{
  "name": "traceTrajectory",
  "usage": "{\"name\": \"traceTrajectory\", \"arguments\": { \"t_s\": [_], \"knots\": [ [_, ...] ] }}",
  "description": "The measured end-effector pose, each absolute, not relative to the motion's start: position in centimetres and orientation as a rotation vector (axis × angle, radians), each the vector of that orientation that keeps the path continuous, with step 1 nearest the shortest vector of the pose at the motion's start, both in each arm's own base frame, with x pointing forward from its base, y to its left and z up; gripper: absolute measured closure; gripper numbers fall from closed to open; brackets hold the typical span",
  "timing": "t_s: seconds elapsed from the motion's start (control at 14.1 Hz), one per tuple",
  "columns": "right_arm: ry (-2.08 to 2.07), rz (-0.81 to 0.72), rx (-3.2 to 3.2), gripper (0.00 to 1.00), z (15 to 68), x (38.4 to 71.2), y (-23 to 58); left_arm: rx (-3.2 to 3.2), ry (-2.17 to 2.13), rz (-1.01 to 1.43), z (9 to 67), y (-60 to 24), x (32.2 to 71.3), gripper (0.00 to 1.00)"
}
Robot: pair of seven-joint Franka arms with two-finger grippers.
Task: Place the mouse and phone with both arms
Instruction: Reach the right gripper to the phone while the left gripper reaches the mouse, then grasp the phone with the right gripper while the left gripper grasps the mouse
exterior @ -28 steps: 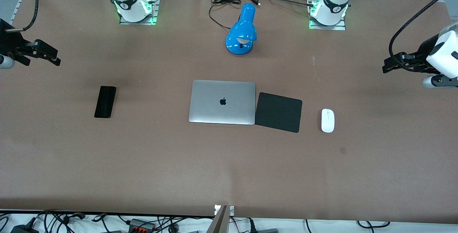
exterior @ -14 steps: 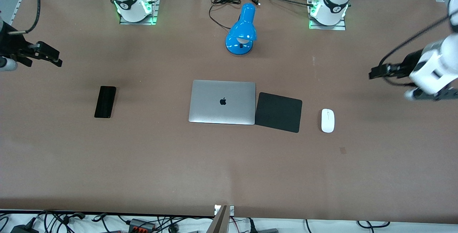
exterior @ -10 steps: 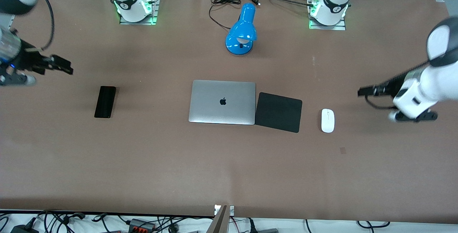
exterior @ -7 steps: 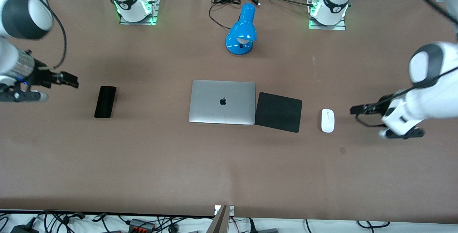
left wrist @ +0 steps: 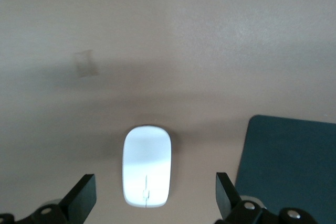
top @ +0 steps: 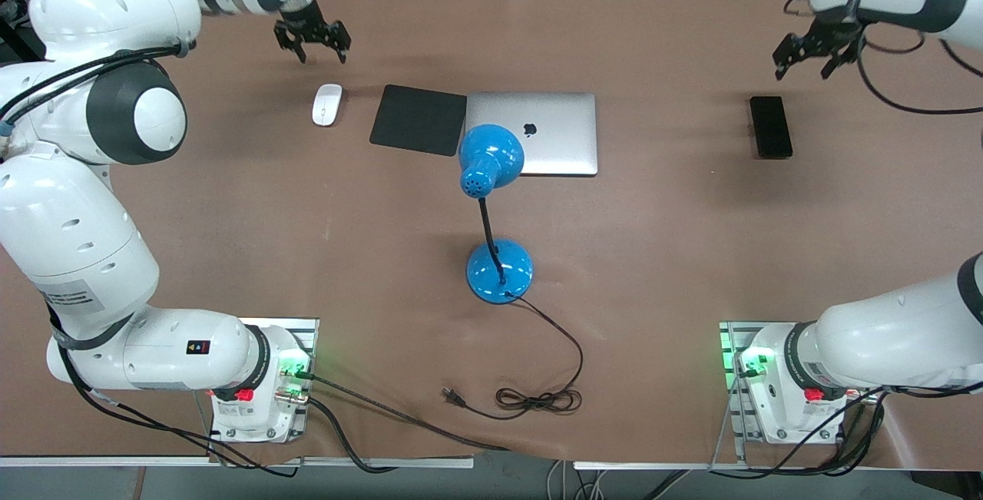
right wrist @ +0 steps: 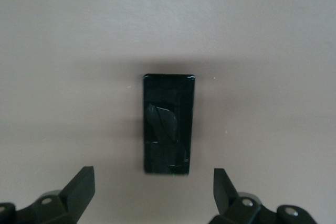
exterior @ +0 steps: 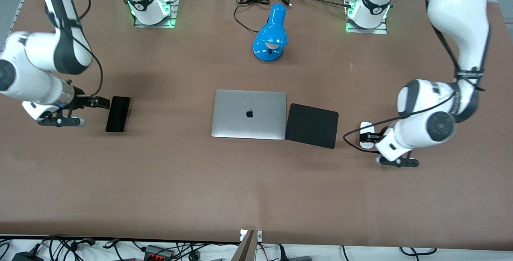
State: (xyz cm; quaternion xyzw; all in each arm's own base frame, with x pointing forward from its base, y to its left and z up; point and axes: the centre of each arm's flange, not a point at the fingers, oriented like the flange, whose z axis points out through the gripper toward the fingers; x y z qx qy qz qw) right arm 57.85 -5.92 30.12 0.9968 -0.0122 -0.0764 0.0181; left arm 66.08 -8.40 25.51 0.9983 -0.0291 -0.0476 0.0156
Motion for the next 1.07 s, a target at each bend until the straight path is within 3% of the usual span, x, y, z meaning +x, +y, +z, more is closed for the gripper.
{"name": "traceTrajectory", "arguments": {
  "t_s": [0.43,1.07],
  "knots": [
    [-0.096,-0.356,3.099,0.00,20.7,57.4,-7.7,3.095,-0.183,-0.122,21.6,-6.3,64.0,0.00],
    [-0.136,-0.315,3.125,0.00,16.9,56.6,-7.4,3.091,-0.192,-0.187,19.7,-6.3,62.7,0.00]
  ]
}}
